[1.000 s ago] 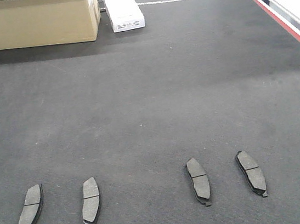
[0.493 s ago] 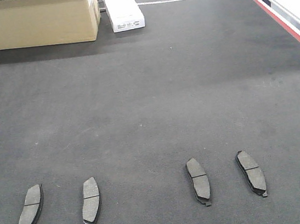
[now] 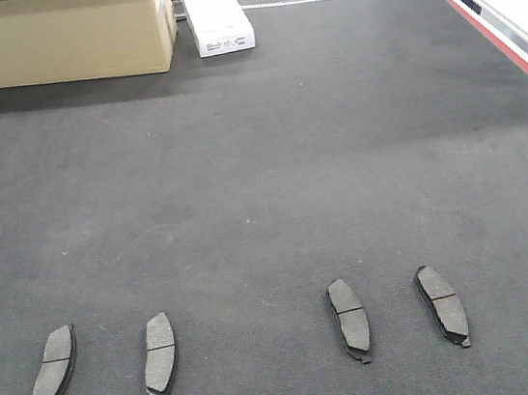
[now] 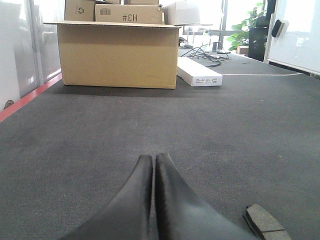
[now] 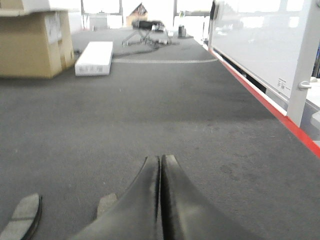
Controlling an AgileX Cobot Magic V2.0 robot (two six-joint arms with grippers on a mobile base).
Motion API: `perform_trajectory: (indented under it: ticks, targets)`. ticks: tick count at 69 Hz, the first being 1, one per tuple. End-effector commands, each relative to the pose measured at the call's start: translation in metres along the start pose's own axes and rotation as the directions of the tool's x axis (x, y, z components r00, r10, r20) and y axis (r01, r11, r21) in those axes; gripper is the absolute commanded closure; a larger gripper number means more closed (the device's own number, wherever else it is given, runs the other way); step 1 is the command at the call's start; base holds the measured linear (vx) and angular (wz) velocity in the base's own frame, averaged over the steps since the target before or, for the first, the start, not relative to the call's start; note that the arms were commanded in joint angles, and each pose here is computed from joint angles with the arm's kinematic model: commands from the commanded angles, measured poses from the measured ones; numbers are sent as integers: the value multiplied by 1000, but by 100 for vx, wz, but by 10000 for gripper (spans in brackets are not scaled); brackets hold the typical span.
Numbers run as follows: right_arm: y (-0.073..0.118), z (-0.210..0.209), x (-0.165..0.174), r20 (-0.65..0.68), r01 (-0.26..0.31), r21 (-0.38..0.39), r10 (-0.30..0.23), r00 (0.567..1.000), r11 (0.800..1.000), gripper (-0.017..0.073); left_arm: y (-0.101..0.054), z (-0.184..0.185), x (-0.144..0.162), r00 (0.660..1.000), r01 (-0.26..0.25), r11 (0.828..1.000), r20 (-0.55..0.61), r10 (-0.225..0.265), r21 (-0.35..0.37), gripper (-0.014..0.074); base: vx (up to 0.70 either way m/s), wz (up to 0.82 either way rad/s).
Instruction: Move and align brake pads A on conveyor
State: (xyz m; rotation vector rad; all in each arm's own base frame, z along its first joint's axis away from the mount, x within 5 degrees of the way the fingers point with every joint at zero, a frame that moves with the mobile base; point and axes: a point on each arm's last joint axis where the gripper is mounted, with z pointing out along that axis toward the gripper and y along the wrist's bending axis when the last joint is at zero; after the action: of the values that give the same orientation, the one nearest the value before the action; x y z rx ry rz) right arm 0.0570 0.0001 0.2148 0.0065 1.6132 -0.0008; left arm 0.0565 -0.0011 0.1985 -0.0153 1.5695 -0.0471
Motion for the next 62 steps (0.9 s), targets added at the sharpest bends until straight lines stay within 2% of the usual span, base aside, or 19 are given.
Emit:
perform_trajectory:
  ticks: [1,11,17,24,38,43,51,62]
  targets:
    - [-1,-1,-4,135,-35,11,33,990,999,571,0,-1,-2,998,5,1000,70,-5,1,599,0,0]
    - [-1,0,14,112,-108,2,107,988,994,571,0,-1,-2,998,5,1000,70,-5,1,599,0,0]
    - [-1,0,12,132,-115,1,114,985,993,571,0,-1,-2,998,5,1000,70,-5,1,599,0,0]
    - [-1,-1,10,155,-90,3,89,984,996,571,0,-1,-2,998,5,1000,70,-5,1,599,0,0]
    - [-1,-1,11,147,27,15,-29,989,1000,571,0,-1,-2,998,5,1000,70,-5,1,599,0,0]
    - [-1,-1,11,139,54,18,-56,989,998,571,0,-1,-2,998,5,1000,70,-5,1,599,0,0]
    - [-1,0,14,110,50,19,-52,993,999,571,0,-1,-2,998,5,1000,70,-5,1,599,0,0]
    - [1,0,18,71,63,-31,-61,996,998,571,0,-1,-2,998,5,1000,70,-5,1,599,0,0]
